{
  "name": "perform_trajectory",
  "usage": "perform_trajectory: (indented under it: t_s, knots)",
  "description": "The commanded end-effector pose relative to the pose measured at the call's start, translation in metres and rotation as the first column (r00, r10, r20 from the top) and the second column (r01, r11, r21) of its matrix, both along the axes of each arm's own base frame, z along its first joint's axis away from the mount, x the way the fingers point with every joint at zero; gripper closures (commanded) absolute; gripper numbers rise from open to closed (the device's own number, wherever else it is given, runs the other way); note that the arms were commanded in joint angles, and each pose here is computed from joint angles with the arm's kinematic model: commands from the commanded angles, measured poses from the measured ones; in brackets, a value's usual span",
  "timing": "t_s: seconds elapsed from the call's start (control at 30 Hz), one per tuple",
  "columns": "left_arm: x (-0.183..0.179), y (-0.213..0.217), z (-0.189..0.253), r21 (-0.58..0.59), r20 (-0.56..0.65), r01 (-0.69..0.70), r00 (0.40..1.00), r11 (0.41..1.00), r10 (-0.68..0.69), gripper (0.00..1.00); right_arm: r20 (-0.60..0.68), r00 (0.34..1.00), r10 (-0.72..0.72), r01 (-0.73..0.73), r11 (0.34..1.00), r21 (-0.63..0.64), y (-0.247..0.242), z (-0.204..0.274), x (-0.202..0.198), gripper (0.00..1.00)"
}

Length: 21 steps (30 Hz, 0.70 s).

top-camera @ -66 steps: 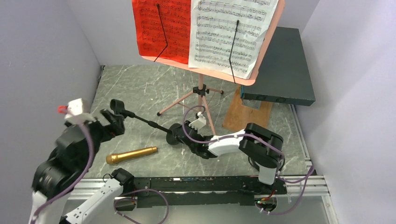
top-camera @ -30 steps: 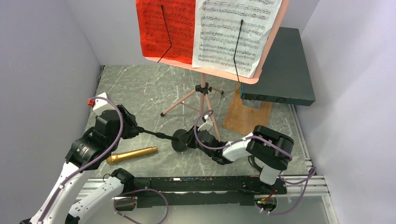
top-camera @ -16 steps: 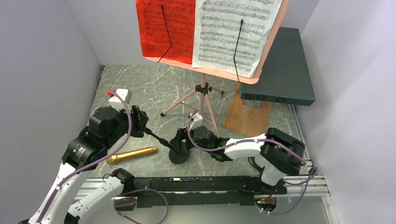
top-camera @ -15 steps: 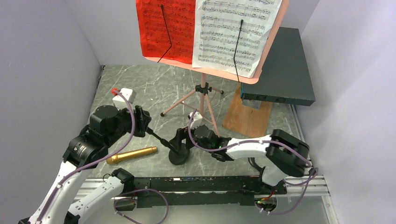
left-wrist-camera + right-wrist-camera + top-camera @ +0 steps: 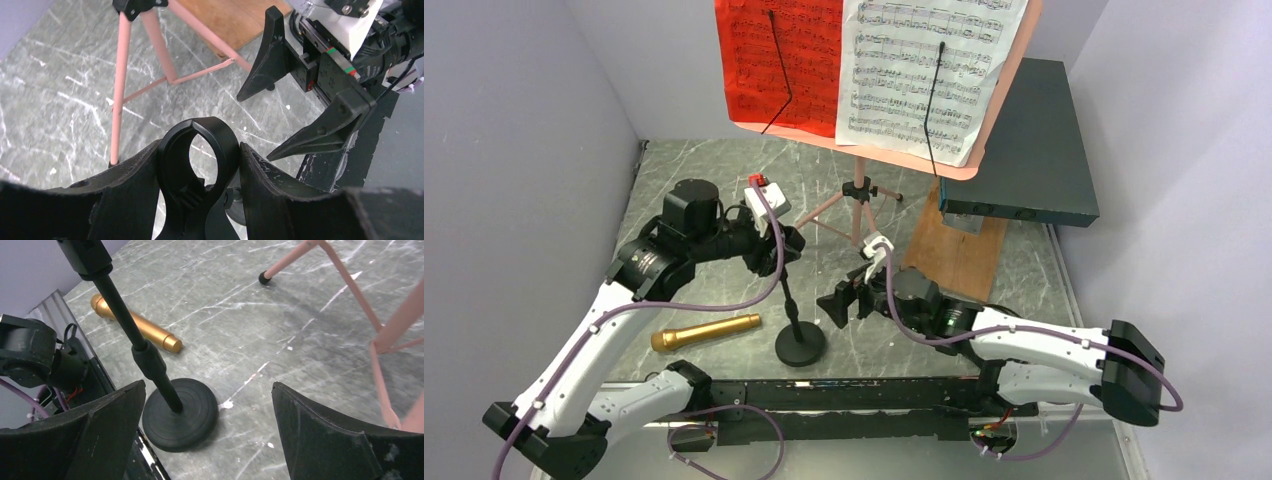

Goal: Set up the instrument practice props

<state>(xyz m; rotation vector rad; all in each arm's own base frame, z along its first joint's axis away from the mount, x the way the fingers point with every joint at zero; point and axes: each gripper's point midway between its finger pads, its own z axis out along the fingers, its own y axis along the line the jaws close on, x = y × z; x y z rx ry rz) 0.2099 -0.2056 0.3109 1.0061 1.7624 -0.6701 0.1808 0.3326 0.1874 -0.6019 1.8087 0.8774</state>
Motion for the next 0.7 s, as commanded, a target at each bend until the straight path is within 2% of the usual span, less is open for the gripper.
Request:
perform_trajectory:
  t_s: [0.0, 0.1, 0.33, 0.53, 0.67]
  knots:
    - [-0.005, -0.023, 0.057, -0.094, 0.202, 0.151, 0.971, 0.984, -0.130, 1.00, 0.052, 0.998, -0.024, 0.025, 1.000, -0.007, -0.022, -0.001, 0.003, 0.01]
    - [-0.005, -0.023, 0.071, -0.090, 0.252, 0.155, 0.959, 0.984, -0.128, 1.00, 0.056, 0.998, -0.036, 0.035, 0.999, 0.021, -0.027, 0.002, 0.005, 0.01]
    - [-0.016, -0.032, 0.077, -0.050, 0.274, 0.233, 0.938, 0.971, -0.211, 1.00, 0.049, 0.998, -0.039, 0.037, 0.998, 0.045, -0.028, -0.001, 0.012, 0.01]
    - [-0.010, -0.052, 0.032, 0.161, 0.220, 0.234, 0.939, 0.959, -0.266, 1.00, 0.063, 0.997, -0.043, 0.038, 0.997, 0.068, -0.032, 0.005, 0.014, 0.01]
    - [-0.012, -0.064, 0.013, 0.213, 0.181, 0.255, 0.938, 0.943, -0.294, 1.00, 0.070, 0.995, -0.066, 0.060, 0.995, 0.082, -0.041, 0.007, 0.016, 0.01]
